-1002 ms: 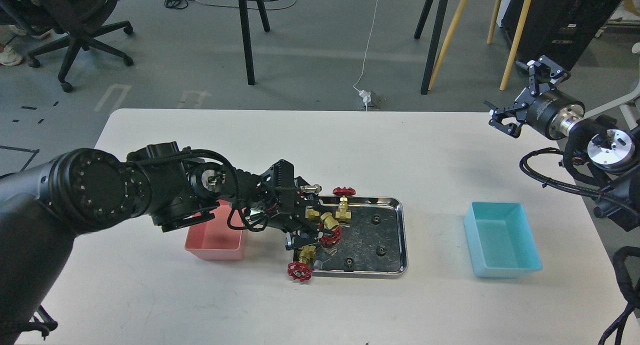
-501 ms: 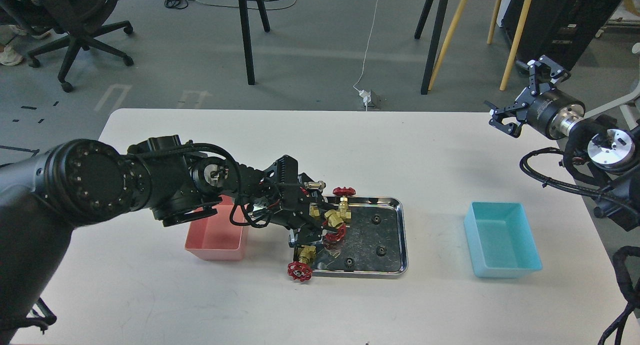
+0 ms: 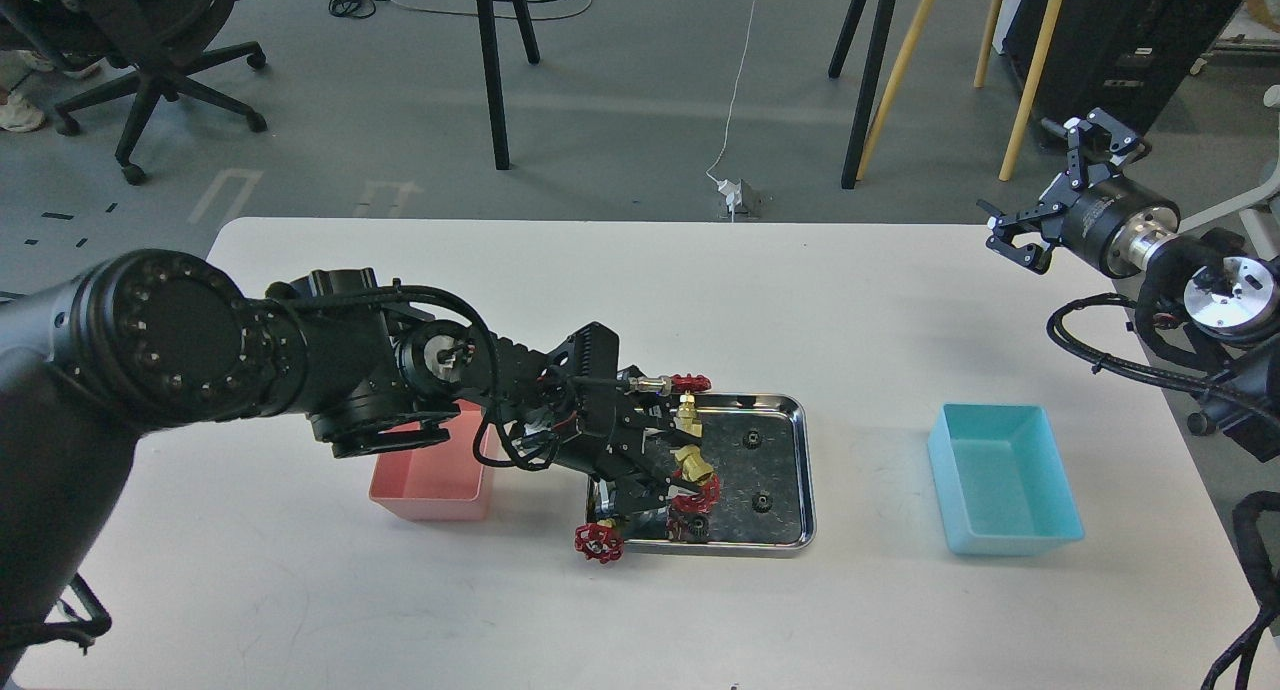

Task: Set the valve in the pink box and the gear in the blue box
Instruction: 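Lift the valve out of the tray with the left gripper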

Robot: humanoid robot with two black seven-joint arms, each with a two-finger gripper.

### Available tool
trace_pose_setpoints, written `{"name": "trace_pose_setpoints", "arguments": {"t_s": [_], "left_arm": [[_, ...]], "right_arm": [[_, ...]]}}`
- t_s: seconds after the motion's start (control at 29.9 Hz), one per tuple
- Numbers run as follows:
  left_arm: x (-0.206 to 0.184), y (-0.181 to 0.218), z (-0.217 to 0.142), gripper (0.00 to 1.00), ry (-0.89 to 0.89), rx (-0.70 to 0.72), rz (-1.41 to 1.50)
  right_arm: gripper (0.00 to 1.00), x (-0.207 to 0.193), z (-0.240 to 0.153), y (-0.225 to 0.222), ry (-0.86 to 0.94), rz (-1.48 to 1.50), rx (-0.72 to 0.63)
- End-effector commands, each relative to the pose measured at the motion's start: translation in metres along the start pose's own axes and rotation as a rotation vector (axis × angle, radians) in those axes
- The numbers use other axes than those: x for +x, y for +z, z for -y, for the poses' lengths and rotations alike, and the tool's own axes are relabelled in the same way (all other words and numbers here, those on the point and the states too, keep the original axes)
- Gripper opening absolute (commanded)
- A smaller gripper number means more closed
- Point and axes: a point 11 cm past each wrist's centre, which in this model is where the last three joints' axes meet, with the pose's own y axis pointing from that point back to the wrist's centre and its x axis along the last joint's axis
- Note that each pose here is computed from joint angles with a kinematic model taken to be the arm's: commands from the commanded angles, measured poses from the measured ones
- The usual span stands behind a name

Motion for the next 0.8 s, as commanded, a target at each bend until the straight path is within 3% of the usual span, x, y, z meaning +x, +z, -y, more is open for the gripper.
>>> {"name": "trace_pose_setpoints", "arguments": {"t_s": [0.0,0.33,0.77], "left_arm": [[0.007,0.001,-0.001,0.26,0.002,-0.015,0.016],[0.034,0.013,-0.004,0.26,0.019,-0.081,0.042],[0.028,-0.038,-0.101,0.25,-0.009,0.104,0.021]], "right_arm": [[0.99,0.001,0.000,0.002,0.001,0.001,-0.002],[0.99,-0.001,0.001,0.001,-0.001,0.001,-0.002],[0.99,-0.003,0.002,0.004,-0.006,0.004,-0.006]]}}
